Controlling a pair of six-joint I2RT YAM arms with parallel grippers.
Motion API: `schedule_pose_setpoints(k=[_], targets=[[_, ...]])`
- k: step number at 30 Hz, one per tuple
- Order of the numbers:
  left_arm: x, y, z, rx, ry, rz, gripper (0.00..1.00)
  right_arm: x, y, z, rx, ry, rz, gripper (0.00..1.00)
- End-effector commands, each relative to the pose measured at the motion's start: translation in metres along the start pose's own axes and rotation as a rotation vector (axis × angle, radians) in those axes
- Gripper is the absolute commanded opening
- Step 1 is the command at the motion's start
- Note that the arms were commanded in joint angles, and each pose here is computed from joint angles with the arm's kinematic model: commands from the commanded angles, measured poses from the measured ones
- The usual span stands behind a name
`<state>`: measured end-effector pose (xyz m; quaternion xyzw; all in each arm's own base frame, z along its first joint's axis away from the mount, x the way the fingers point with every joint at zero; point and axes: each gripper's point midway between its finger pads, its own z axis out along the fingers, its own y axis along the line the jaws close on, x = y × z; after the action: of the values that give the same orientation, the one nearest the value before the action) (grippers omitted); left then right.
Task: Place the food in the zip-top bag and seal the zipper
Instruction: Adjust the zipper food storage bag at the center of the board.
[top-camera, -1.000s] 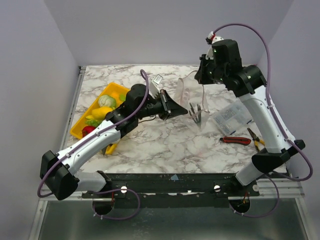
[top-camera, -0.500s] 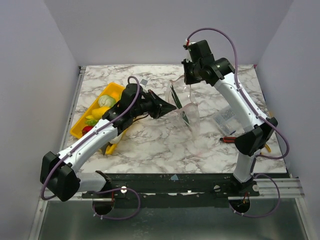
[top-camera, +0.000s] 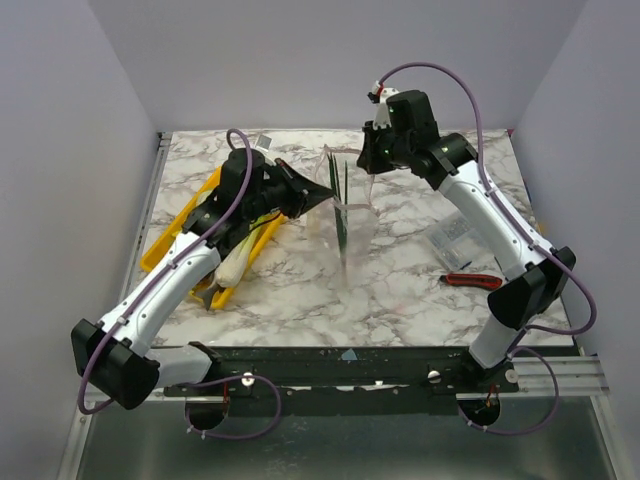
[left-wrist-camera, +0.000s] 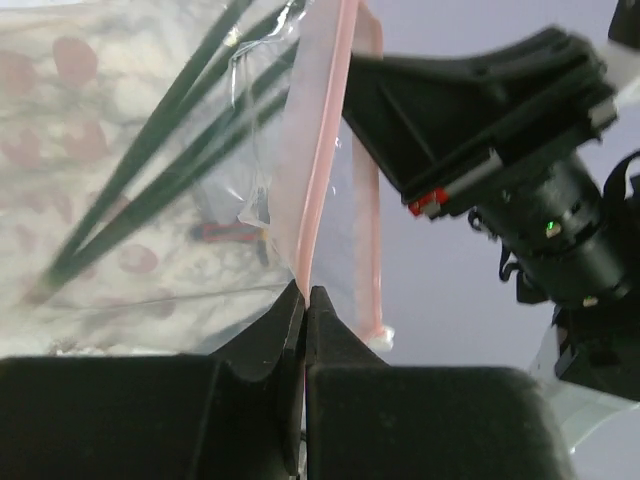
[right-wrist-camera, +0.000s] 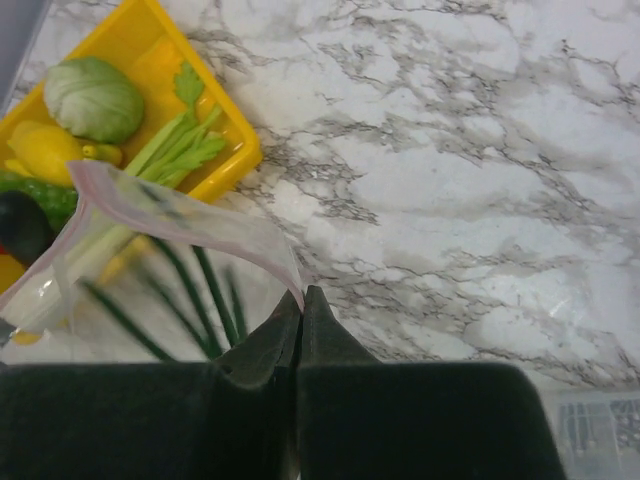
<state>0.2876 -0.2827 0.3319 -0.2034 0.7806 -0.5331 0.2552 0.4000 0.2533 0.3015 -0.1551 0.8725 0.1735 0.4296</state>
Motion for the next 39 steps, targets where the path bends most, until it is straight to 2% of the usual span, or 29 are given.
schedule_pose_setpoints(k=[1, 5, 7, 9, 15, 20, 21, 26, 29, 32, 37, 39], targets=[[-0.007, 0.011, 0.001, -0.056, 0.006, 0.036, 0.00, -0.011, 0.029, 0.003, -0.167, -0.070, 0.062, 0.00], [-0.007, -0.005, -0.005, 0.016, -0.035, 0.046, 0.00, -0.008, 0.045, -0.006, -0.257, -0.083, 0.119, 0.00], [-0.013, 0.008, -0.001, -0.028, -0.025, 0.004, 0.00, -0.007, 0.040, -0.005, -0.220, -0.058, 0.121, 0.00], [-0.010, 0.000, -0.001, 0.018, 0.005, 0.006, 0.00, -0.008, 0.032, -0.011, -0.168, -0.024, 0.102, 0.01], [0.006, -0.011, 0.003, 0.090, 0.055, -0.018, 0.00, -0.037, 0.027, -0.052, -0.129, -0.128, 0.076, 0.01], [0.013, -0.011, 0.022, 0.113, 0.126, -0.028, 0.00, -0.031, -0.003, -0.039, 0.028, -0.131, 0.050, 0.00], [0.013, -0.010, 0.025, 0.112, 0.135, -0.013, 0.06, -0.028, -0.011, -0.037, 0.066, -0.136, 0.047, 0.00], [0.018, 0.001, 0.028, 0.145, 0.150, 0.048, 0.59, -0.014, -0.029, -0.034, 0.147, -0.159, 0.015, 0.00], [0.014, 0.001, 0.014, 0.165, 0.104, 0.149, 0.77, -0.008, -0.034, -0.032, 0.157, -0.141, 0.004, 0.00], [0.003, 0.007, -0.005, 0.112, 0.022, 0.334, 0.89, -0.005, -0.035, -0.030, 0.150, -0.131, 0.003, 0.00], [-0.030, 0.044, -0.049, -0.140, -0.128, 0.642, 0.94, -0.005, -0.032, -0.030, 0.124, -0.133, 0.005, 0.00], [-0.046, 0.068, -0.067, -0.283, -0.180, 0.724, 0.95, -0.006, -0.030, -0.030, 0.110, -0.136, 0.004, 0.00]])
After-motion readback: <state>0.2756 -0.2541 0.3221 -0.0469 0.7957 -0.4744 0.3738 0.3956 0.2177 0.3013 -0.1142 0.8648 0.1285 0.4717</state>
